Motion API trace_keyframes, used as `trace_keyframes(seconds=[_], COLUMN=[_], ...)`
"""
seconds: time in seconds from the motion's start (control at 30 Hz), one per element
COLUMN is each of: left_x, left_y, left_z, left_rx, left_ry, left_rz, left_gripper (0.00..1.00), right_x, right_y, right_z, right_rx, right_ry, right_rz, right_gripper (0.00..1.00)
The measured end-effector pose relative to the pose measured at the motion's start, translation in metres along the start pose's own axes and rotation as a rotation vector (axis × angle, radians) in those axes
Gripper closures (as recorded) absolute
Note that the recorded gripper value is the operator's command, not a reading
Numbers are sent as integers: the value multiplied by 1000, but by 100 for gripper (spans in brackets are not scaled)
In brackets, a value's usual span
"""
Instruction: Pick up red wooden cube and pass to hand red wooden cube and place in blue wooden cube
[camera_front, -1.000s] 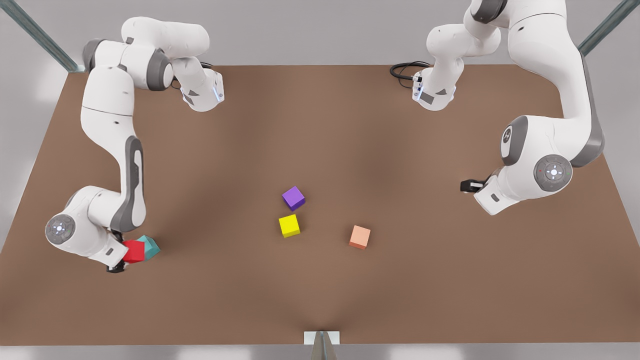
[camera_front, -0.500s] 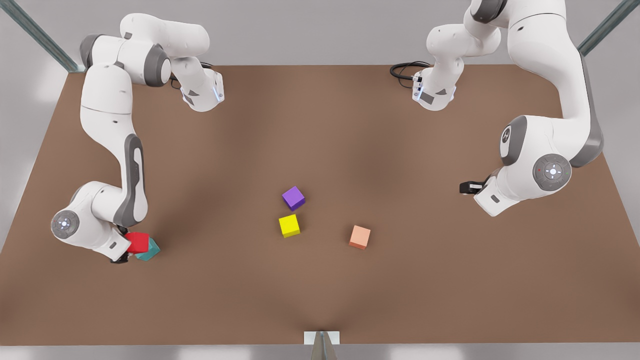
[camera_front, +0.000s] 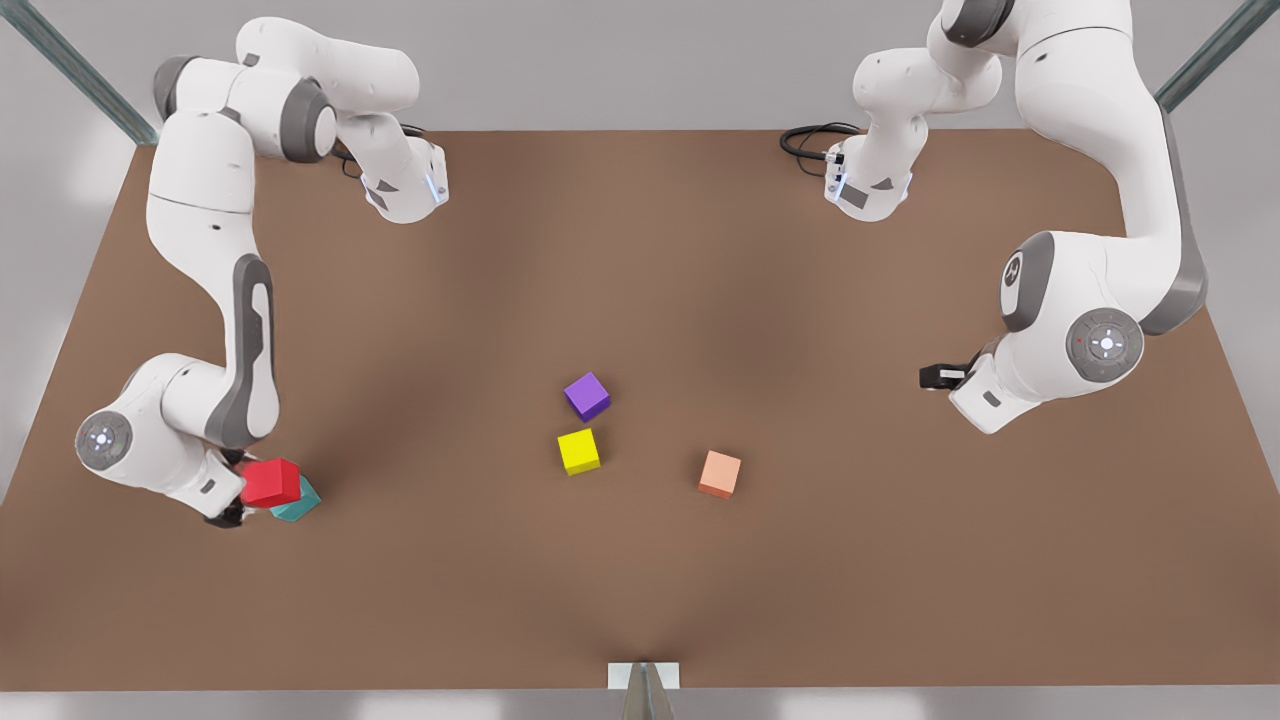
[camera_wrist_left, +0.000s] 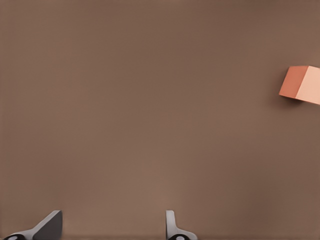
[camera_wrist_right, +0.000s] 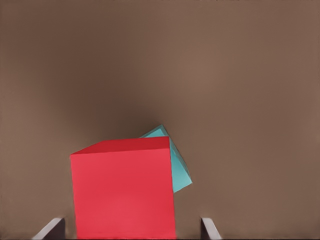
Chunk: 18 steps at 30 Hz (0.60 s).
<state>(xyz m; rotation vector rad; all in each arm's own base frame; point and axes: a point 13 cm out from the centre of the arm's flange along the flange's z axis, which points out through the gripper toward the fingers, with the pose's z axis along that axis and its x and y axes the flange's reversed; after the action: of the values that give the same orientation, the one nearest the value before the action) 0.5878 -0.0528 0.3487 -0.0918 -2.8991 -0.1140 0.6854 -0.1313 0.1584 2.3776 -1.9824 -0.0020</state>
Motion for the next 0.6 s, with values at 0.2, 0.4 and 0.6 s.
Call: trace_keyframes(seconds=[0.2, 0.4, 0.6], left_x=[0, 0, 0], left_y=[0, 0, 0], left_z=[0, 0, 0], left_rx=[-1, -1, -1], left_ry=[0, 0, 1], left_rz=[-4, -7, -10], left_gripper=[0, 0, 0], right_x=[-20, -135, -125], right_y=[-12, 43, 88], right_z=[-157, -277, -289], right_rx=[49, -1, -75], right_ry=[-40, -31, 8], right_rz=[82, 337, 658], right_gripper=[0, 0, 0])
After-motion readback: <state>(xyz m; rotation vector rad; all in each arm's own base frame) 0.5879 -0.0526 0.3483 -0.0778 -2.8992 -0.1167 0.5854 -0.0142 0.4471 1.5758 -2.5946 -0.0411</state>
